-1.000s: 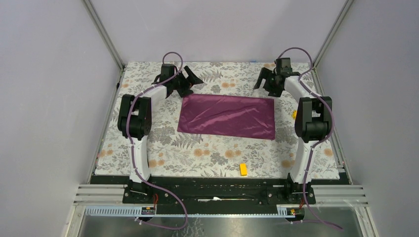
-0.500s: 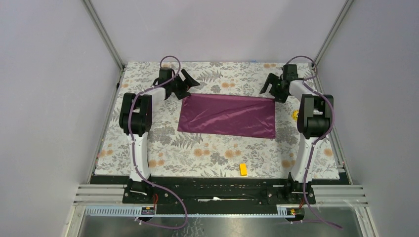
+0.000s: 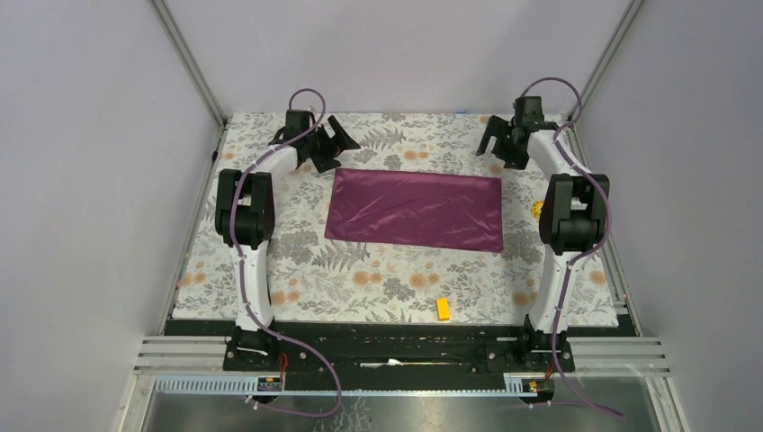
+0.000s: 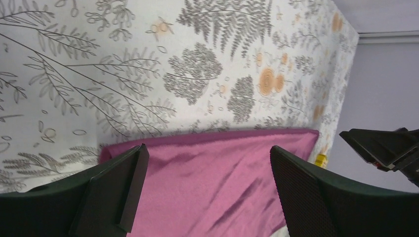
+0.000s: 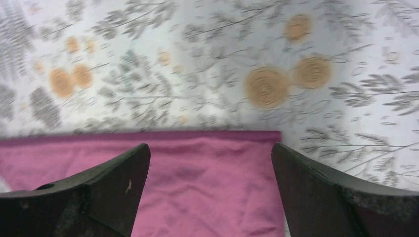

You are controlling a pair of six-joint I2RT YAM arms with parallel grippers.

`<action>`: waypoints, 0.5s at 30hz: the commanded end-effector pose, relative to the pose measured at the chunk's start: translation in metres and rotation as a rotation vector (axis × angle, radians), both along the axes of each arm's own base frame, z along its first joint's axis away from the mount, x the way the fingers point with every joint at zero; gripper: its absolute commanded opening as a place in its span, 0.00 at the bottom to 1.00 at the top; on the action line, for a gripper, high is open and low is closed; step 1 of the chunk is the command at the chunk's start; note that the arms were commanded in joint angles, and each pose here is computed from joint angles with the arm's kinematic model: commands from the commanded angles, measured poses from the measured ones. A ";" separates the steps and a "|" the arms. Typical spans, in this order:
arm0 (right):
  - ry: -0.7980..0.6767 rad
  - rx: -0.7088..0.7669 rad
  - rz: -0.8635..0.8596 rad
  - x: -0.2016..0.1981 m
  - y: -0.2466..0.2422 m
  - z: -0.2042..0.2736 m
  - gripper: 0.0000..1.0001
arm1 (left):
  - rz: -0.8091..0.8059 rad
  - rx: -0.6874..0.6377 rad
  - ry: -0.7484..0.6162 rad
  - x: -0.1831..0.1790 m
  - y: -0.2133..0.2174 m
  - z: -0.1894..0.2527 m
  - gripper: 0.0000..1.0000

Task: Fold the napkin into a case and place the utensils inside
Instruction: Smooth out the rectangle-folded napkin at the center of the board.

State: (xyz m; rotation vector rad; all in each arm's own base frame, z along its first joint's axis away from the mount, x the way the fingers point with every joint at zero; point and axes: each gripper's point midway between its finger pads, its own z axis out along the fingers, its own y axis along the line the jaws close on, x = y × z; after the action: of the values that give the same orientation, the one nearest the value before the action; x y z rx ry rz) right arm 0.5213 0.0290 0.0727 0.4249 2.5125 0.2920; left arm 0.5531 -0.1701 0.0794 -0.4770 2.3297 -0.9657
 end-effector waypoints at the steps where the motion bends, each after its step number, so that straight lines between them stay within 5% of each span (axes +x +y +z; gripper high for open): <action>1: -0.067 0.148 0.120 -0.011 0.061 0.055 1.00 | -0.040 -0.100 -0.144 -0.004 -0.010 0.081 0.99; 7: -0.097 0.454 0.205 -0.035 0.123 0.056 1.00 | -0.047 -0.188 -0.108 -0.016 -0.021 0.057 0.99; 15: -0.017 0.401 0.203 -0.058 0.106 0.022 1.00 | -0.033 -0.049 -0.048 -0.018 -0.005 0.000 0.99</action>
State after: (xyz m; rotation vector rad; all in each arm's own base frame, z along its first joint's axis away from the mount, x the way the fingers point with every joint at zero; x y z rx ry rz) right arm 0.4632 0.1427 0.0775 0.3451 2.5337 0.8604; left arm 0.5262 -0.1831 0.0875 -0.4934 2.2972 -1.1143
